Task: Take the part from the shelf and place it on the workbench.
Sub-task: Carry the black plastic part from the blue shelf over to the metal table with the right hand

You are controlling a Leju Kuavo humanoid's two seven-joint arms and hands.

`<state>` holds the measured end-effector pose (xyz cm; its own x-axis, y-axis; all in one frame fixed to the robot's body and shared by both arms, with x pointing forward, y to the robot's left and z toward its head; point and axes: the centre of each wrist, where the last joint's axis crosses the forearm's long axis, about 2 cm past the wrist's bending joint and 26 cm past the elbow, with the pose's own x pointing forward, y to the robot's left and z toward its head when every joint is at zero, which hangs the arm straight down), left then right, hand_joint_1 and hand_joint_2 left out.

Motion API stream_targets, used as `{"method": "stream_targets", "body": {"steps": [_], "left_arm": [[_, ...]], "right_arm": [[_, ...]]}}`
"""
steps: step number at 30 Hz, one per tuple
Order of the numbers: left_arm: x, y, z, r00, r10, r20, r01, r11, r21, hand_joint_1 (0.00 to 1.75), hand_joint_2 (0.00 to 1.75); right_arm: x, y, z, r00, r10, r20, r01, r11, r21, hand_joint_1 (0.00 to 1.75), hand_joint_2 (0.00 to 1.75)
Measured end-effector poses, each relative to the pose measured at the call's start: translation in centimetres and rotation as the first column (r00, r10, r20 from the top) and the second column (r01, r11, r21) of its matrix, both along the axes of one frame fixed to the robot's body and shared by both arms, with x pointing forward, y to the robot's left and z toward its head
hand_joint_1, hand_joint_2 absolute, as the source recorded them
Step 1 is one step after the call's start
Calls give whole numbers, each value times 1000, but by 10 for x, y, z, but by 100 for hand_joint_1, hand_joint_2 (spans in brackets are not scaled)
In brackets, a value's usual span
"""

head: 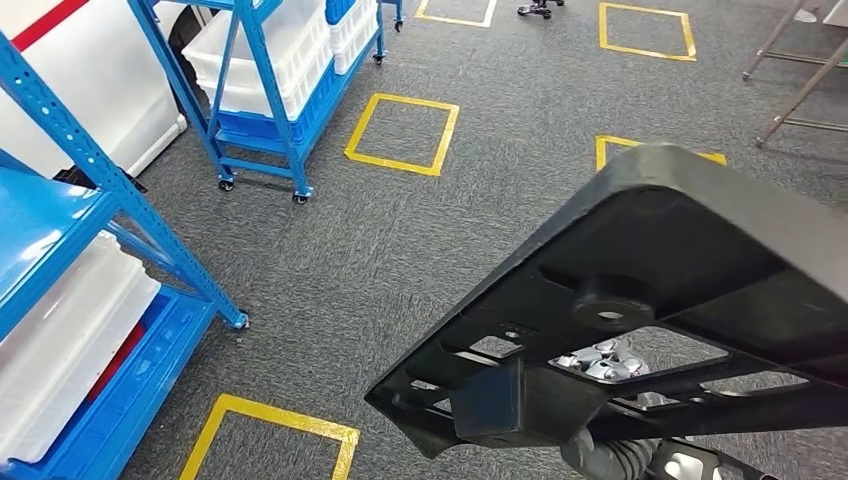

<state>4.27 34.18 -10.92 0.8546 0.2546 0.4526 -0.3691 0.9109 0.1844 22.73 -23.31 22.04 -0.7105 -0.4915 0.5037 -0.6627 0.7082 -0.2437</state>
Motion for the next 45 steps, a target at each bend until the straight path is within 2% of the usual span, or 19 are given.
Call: {"method": "stream_targets", "body": {"steps": [12,19,25,39,45], "left_arm": [[2,2,1,998,65,-1,-65,997,40,0,0],[3,-3,0,999,40,26,-39,999,-35,0,0],[1,-7,-1,999,33,-4,-33,998,-45,0,0],[-5,-7,-1,990,26,-140,-31,999,-30,0,0],[-10,-5,-1,991,-3,-132,-2,999,-37,0,0]], "right_arm": [[0,-4,-1,1000,-24,5,24,1000,-15,171,175],[-3,-3,0,998,-54,18,54,998,-32,171,175],[-9,2,-1,996,-80,25,81,996,-33,171,175],[-19,25,-19,997,-63,-41,61,997,-40,171,175],[-27,30,-30,995,-62,-82,57,997,-57,171,175]]}}
